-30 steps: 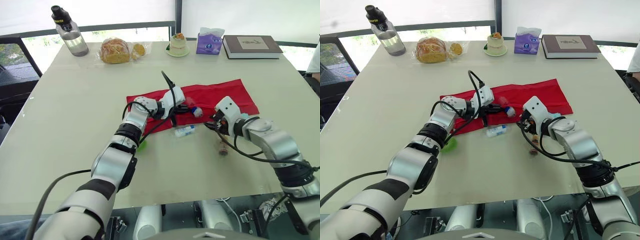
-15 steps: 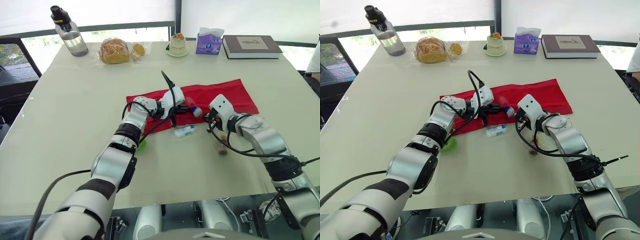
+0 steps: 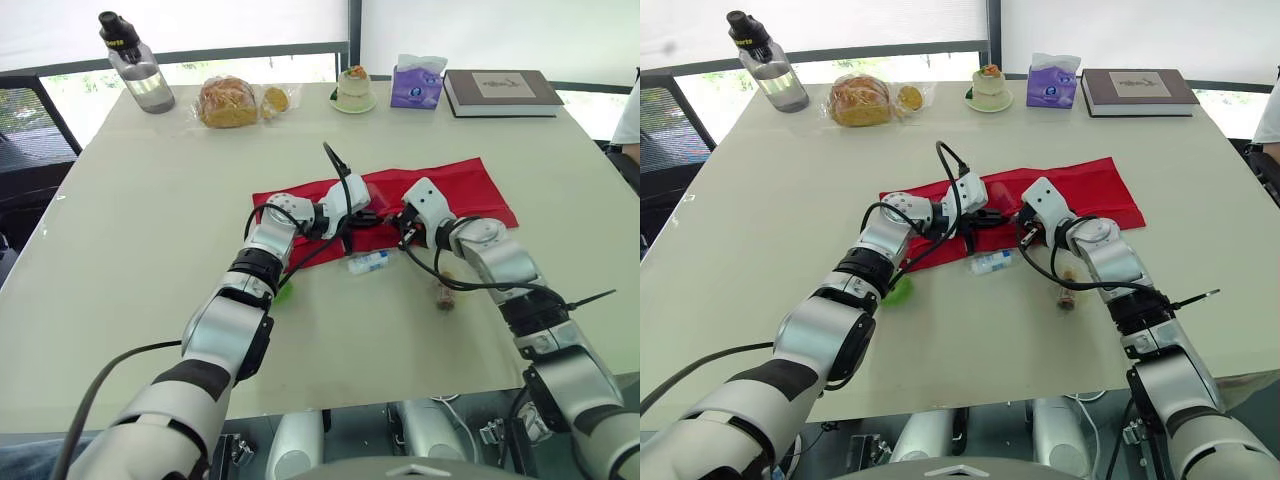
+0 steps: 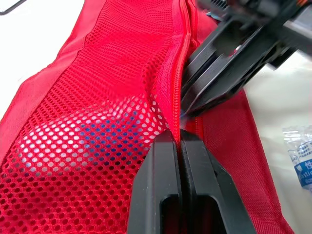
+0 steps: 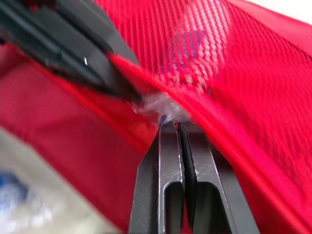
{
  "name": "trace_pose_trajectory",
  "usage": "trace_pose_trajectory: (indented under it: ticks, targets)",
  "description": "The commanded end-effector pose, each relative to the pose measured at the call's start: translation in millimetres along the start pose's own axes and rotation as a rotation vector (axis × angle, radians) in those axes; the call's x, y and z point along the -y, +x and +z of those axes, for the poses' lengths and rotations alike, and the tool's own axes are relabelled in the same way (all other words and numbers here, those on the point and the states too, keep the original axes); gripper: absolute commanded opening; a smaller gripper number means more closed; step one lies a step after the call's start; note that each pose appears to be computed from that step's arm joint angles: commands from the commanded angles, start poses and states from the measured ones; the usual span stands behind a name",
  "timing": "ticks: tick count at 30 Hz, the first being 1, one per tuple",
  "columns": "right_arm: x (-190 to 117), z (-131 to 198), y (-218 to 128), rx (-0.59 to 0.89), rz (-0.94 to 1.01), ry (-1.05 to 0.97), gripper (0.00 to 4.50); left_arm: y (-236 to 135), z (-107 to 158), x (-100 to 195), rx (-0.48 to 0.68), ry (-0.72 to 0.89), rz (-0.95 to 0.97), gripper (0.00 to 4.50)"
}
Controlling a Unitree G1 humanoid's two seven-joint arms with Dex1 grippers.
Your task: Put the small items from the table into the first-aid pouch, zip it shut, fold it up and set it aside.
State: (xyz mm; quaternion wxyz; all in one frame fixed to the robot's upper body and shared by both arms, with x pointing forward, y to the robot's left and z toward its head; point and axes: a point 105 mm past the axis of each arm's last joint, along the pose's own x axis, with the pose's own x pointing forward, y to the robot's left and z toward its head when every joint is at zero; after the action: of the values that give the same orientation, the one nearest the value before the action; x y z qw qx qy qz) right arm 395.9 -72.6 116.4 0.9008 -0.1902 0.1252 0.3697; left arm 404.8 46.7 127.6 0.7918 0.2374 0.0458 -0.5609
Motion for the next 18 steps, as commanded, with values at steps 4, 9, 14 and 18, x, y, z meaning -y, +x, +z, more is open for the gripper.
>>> trace_pose_trajectory:
  ticks: [4, 9, 14, 18]
  targets:
    - [-0.2, 23.5, 10.5, 0.069, 0.011, -0.077, 0.1, 2.9, 12.6, 4.2, 0.052, 0.031, -0.018, 0.0]
    - [-10.1, 31.1, 15.9, 0.098, 0.052, -0.125, 0.1, 2.9, 13.3, 3.5, 0.055, 0.03, -0.014, 0.0]
    - [-14.6, 23.2, 13.7, 0.078, 0.054, -0.114, 0.1, 3.3, 14.3, 1.0, 0.052, 0.026, -0.003, 0.0]
    - [-13.2, 17.2, 3.4, 0.08, 0.038, -0.1, 0.1, 2.1, 15.5, -3.8, 0.044, 0.055, 0.029, 0.0]
